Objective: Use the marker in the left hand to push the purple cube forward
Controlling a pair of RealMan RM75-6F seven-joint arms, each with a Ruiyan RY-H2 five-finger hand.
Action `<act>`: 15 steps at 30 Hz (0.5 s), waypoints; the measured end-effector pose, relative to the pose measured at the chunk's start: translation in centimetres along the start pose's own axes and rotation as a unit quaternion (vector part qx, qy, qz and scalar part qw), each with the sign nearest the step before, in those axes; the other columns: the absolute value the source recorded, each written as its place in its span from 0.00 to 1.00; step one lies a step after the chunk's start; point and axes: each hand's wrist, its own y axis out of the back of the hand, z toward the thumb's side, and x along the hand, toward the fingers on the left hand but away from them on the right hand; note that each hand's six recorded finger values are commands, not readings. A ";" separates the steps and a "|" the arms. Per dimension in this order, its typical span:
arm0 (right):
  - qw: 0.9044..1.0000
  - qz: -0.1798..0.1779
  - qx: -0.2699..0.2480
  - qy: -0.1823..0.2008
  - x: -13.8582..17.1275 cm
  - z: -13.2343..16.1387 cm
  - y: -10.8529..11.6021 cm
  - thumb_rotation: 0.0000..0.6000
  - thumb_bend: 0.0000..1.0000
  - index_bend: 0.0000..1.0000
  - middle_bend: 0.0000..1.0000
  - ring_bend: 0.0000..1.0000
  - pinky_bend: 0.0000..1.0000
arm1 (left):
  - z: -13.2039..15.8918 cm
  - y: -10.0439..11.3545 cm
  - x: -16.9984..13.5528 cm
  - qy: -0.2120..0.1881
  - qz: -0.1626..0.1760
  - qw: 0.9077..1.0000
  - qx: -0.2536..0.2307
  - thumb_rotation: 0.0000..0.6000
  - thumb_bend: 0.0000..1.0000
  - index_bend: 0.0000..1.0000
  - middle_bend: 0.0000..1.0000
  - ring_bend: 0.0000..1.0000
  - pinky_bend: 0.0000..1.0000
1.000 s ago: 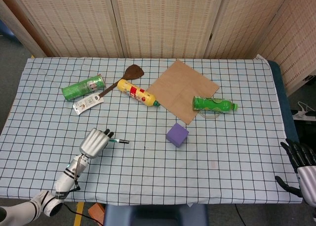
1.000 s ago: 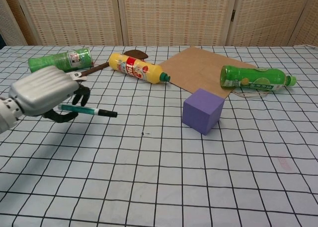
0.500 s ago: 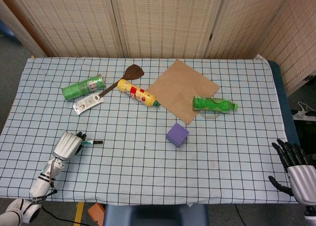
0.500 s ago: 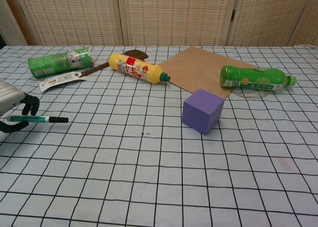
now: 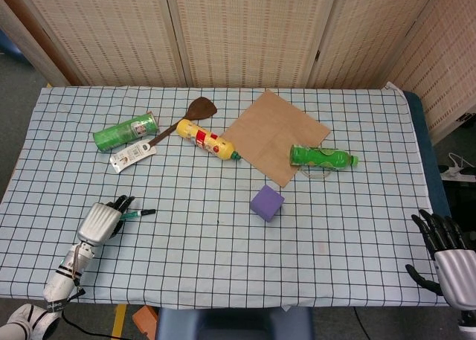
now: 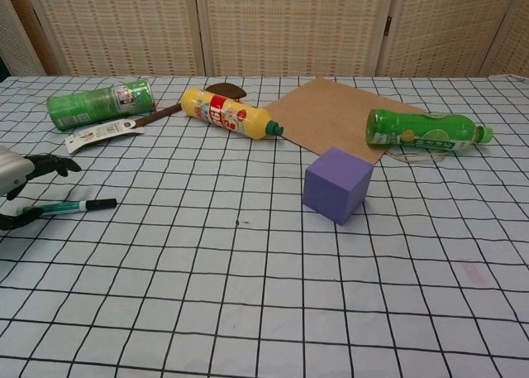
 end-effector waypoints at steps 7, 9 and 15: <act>1.000 -0.003 -0.005 0.004 0.1 0.0 0.2 1.00 0.13 0.00 0.00 0.00 0.00 | 0.1 3.1 -2.4 0.013 0.041 0.997 -0.061 1.00 0.37 0.12 0.13 0.12 0.29; 1.000 -0.004 -0.005 0.005 0.1 0.0 0.2 1.00 0.13 0.00 0.00 0.00 0.00 | 0.0 4.7 -3.6 0.022 0.065 0.993 -0.097 1.00 0.36 0.10 0.11 0.07 0.25; 1.000 -0.020 -0.004 0.013 0.2 0.2 0.5 1.00 0.13 0.00 0.00 0.00 0.00 | -1.2 7.0 -9.9 0.066 0.084 0.969 -0.222 1.00 0.35 0.02 0.02 0.00 0.18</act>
